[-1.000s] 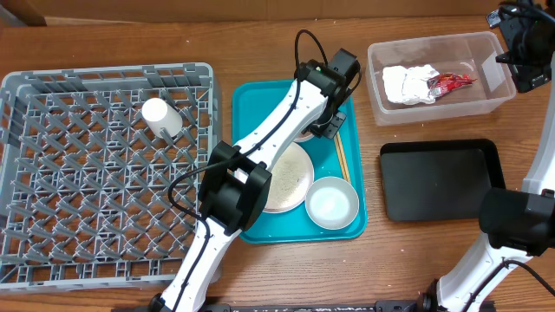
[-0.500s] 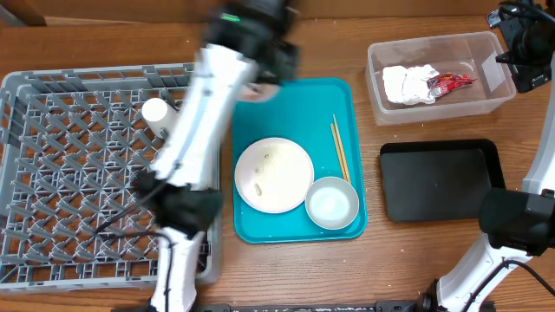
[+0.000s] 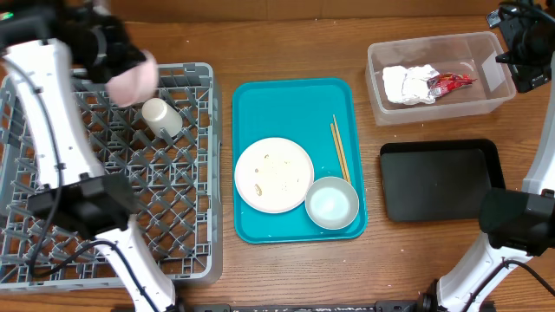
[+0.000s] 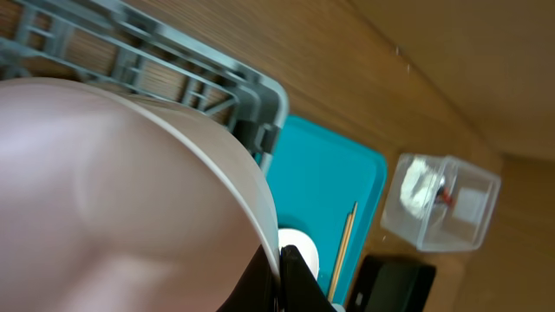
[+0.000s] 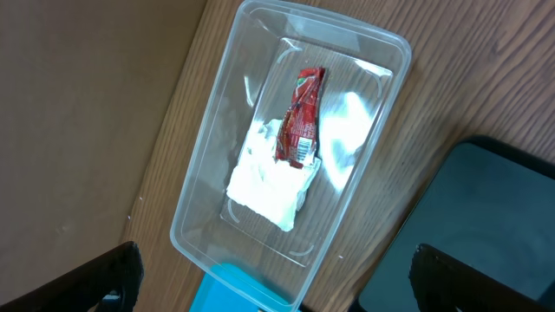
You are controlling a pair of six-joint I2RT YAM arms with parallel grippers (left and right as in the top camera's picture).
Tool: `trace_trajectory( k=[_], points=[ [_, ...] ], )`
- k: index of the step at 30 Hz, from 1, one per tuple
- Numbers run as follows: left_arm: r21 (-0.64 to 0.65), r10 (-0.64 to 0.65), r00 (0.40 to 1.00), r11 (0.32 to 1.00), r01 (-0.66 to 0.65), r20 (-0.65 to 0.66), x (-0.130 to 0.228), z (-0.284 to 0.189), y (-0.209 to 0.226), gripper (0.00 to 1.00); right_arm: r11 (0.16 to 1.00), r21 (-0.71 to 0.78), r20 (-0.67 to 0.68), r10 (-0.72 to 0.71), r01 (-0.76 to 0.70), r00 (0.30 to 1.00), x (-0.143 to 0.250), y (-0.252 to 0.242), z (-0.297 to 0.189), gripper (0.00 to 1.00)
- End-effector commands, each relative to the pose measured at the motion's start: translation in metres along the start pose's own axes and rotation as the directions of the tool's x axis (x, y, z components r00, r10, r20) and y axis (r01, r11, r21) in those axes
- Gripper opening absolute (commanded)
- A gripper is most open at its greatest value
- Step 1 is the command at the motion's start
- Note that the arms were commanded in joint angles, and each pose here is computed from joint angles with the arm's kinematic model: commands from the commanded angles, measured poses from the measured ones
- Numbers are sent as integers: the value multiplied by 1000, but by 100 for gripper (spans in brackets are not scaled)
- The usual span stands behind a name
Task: Sort waste into correct bins and load items into the dishwasher
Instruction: 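Carry the pink bowl with the left gripper over the rack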
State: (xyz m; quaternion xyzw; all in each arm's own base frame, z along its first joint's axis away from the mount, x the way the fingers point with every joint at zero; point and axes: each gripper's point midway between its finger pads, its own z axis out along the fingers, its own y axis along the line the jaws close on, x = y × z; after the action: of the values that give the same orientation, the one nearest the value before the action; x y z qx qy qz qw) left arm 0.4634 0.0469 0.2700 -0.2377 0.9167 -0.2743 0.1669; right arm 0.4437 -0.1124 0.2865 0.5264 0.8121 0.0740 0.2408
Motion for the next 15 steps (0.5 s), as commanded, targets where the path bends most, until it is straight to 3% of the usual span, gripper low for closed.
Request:
trace_trajectory(
  k=[1,8,15],
  points=[
    [114,-24,1000,993,25,-11,-16,-7,21,4,1000,3,12,1,-1,1000,-3,-1,-1,100],
    [361,10,999,933,5,-39,-34,-6,49,4,1000,3,12,1,-1,1000,-3,-1,-1,100],
    [423,-111,991,896,134,-78,-49,6,95,4,1000,3,12,1,-1,1000,-3,-1,-1,100]
  ],
)
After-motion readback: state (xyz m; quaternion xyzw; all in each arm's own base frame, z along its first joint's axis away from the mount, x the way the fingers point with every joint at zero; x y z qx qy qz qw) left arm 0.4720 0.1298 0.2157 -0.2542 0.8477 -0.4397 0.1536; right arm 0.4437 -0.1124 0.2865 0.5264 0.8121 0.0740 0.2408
